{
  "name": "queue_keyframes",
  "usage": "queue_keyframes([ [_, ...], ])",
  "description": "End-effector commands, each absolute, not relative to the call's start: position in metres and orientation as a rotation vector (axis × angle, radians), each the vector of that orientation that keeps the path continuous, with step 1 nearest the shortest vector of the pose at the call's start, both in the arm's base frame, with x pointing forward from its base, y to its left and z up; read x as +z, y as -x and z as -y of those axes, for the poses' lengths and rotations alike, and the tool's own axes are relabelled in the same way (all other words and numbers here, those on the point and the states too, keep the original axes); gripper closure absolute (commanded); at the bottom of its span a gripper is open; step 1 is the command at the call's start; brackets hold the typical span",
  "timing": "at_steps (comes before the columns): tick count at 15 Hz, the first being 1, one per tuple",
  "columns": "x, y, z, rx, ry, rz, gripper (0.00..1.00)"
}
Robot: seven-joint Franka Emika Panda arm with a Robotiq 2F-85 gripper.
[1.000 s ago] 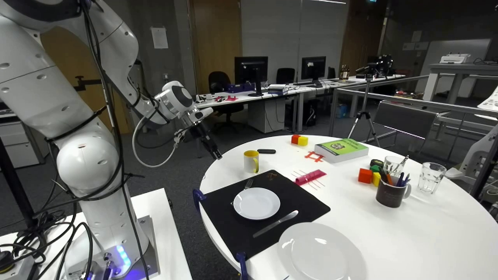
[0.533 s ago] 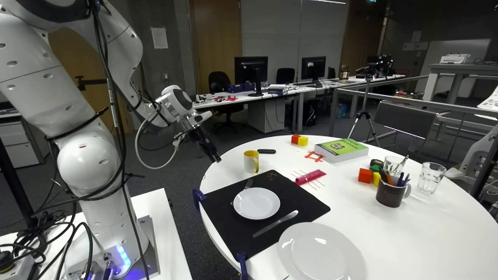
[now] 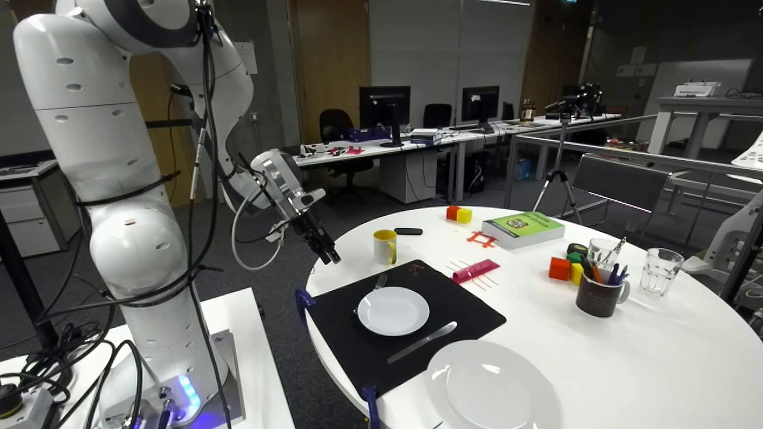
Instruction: Put the fork on the black mat in a straightened up position and move the white plate slightly to the left
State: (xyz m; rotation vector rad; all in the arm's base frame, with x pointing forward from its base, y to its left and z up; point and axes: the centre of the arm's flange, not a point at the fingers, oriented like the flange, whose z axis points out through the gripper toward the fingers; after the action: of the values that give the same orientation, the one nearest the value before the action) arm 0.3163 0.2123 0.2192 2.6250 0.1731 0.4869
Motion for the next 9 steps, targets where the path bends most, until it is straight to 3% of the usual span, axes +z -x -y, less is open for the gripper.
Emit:
queue_keyframes([
  [1, 0.186, -0.339, -0.224, 0.477, -2.673, -0.231, 0.00],
  [9, 0.159, -0.361, -0.206, 0.305, -2.939, -0.377, 0.00],
])
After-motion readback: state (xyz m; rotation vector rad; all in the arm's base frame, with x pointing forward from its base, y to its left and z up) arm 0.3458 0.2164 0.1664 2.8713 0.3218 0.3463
